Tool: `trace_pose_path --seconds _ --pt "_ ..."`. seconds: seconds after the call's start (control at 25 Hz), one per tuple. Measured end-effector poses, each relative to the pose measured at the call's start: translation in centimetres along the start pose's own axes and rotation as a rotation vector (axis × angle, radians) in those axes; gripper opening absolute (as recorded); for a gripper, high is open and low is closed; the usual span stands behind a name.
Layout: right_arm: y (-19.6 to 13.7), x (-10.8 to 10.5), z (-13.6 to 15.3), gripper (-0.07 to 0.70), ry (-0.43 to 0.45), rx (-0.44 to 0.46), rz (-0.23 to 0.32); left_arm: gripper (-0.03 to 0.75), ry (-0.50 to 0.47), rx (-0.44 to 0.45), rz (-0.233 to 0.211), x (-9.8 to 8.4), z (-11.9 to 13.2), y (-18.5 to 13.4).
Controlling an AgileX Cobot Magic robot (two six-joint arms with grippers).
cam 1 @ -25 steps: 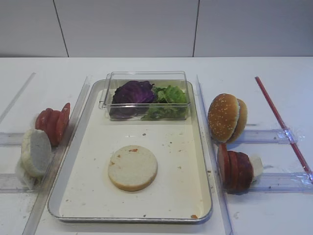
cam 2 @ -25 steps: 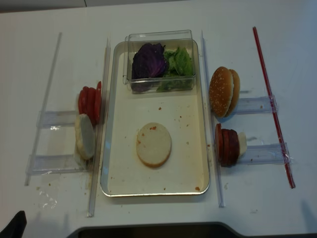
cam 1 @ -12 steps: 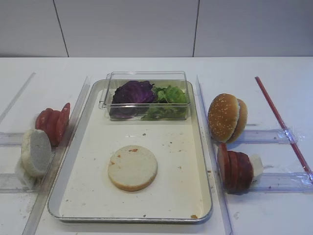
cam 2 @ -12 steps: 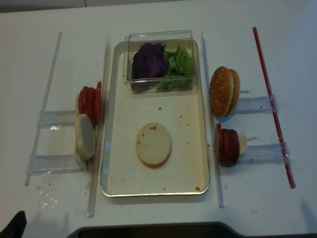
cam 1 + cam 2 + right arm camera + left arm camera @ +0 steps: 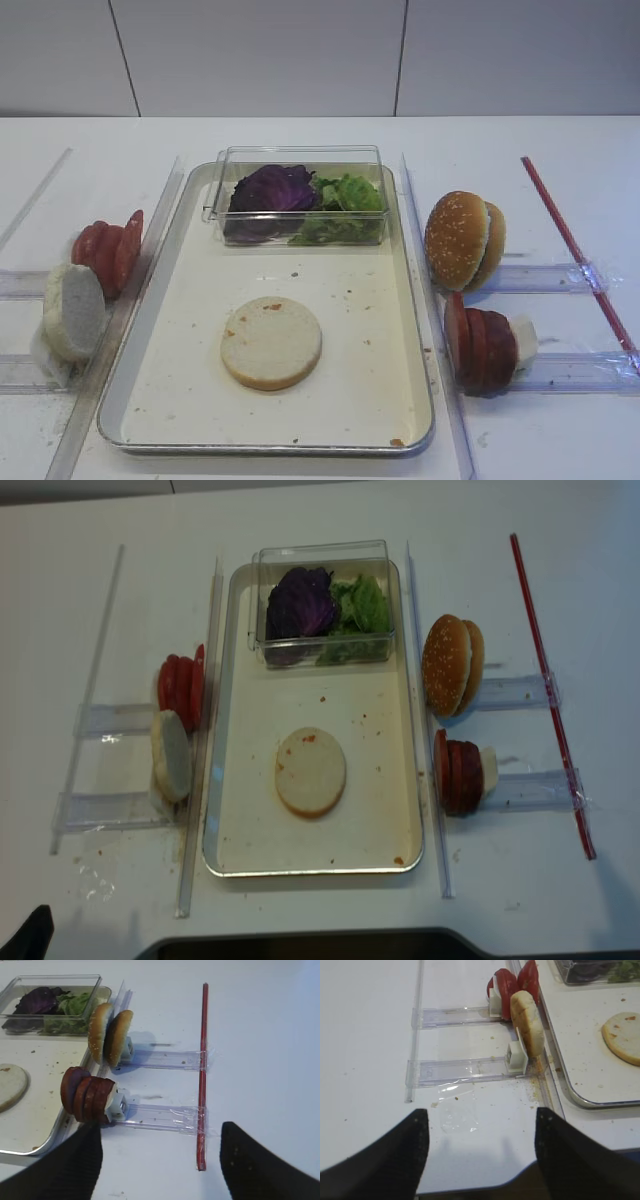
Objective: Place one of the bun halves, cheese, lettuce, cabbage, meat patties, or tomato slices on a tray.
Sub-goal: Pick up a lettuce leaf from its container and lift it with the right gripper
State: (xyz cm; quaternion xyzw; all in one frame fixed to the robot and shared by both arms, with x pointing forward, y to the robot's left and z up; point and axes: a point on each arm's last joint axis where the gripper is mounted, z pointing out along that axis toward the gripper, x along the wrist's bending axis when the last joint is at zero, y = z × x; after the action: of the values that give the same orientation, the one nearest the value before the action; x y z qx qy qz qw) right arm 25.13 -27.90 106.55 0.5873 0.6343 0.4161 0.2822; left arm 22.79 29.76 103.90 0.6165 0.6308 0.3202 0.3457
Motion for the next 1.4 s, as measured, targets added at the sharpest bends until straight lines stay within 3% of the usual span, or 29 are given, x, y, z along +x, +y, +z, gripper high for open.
trace_pose_path --seconds 0.56,0.92,1.4 --pt "8.4 0.1 0.9 0.514 0.011 0.076 -0.058 0.420 0.000 0.000 0.000 0.0 0.0 0.0" --pt "14.3 -0.3 3.8 0.514 0.037 0.217 -0.103 0.420 0.000 0.000 -0.003 0.0 0.0 0.0" --pt "21.9 -0.6 6.8 0.514 0.066 0.265 -0.151 0.420 0.000 0.000 -0.003 0.0 0.0 0.0"
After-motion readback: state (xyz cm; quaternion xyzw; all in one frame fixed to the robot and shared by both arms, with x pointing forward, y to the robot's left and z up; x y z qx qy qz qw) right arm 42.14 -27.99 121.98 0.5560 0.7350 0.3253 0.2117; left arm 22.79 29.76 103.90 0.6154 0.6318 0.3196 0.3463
